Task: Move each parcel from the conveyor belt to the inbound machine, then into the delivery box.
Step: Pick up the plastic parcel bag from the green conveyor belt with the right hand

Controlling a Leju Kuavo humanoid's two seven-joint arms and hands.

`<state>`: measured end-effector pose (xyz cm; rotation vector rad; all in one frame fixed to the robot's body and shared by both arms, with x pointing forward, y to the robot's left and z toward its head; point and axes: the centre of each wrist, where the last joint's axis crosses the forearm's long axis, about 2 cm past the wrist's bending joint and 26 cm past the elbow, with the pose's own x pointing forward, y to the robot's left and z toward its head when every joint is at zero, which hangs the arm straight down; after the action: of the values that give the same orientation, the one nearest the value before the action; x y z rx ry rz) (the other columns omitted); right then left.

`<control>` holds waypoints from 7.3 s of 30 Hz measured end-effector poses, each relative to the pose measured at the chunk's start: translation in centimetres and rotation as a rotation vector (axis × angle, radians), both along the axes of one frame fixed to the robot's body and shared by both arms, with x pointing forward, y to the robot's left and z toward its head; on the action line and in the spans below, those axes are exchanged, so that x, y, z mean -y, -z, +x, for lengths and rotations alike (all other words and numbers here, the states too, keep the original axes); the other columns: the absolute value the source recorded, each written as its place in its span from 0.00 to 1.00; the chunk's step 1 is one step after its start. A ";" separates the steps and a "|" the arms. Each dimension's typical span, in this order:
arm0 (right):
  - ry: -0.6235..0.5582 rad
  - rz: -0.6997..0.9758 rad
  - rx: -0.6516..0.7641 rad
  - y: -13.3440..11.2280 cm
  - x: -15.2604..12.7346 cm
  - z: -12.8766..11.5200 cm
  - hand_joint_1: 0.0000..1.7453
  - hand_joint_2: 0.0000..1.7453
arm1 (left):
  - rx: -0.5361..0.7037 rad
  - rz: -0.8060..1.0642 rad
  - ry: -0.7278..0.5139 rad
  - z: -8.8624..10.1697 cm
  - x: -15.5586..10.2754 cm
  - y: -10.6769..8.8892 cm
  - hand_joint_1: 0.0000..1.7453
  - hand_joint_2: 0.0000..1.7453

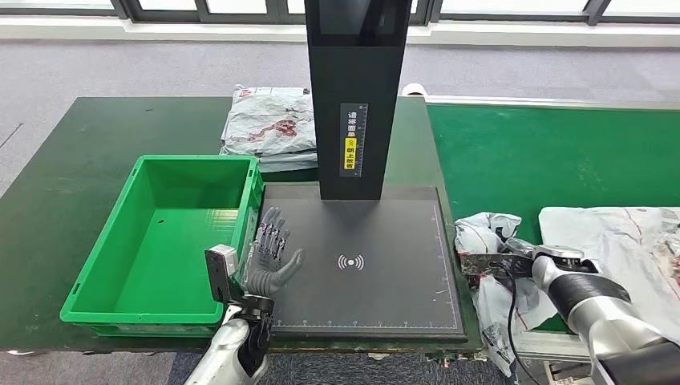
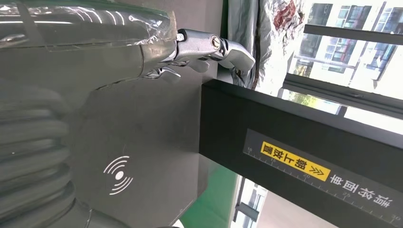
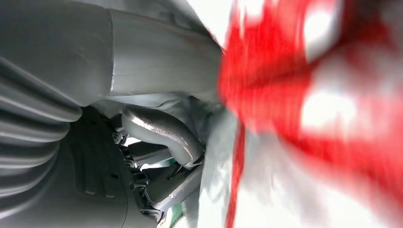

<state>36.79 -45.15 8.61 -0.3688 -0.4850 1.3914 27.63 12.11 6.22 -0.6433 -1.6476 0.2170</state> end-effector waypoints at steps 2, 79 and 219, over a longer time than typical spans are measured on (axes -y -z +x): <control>0.071 0.110 0.039 0.3 0.0 -0.3 1.00 1.00 | 0.003 -0.004 -0.004 0.0 -0.2 -0.1 0.00 1.00; 0.267 0.117 0.401 -4.4 -6.6 5.4 0.00 1.00 | 0.015 0.025 -0.088 -0.4 -1.4 -0.2 0.00 1.00; 0.648 1.576 0.792 -21.5 -9.5 12.0 1.00 1.00 | 0.108 0.121 -0.169 -0.4 -1.1 -1.7 0.00 1.00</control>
<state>48.82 -35.69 30.14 0.2659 -1.7253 -0.0809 27.22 13.21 7.88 -0.4308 -1.8062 0.2060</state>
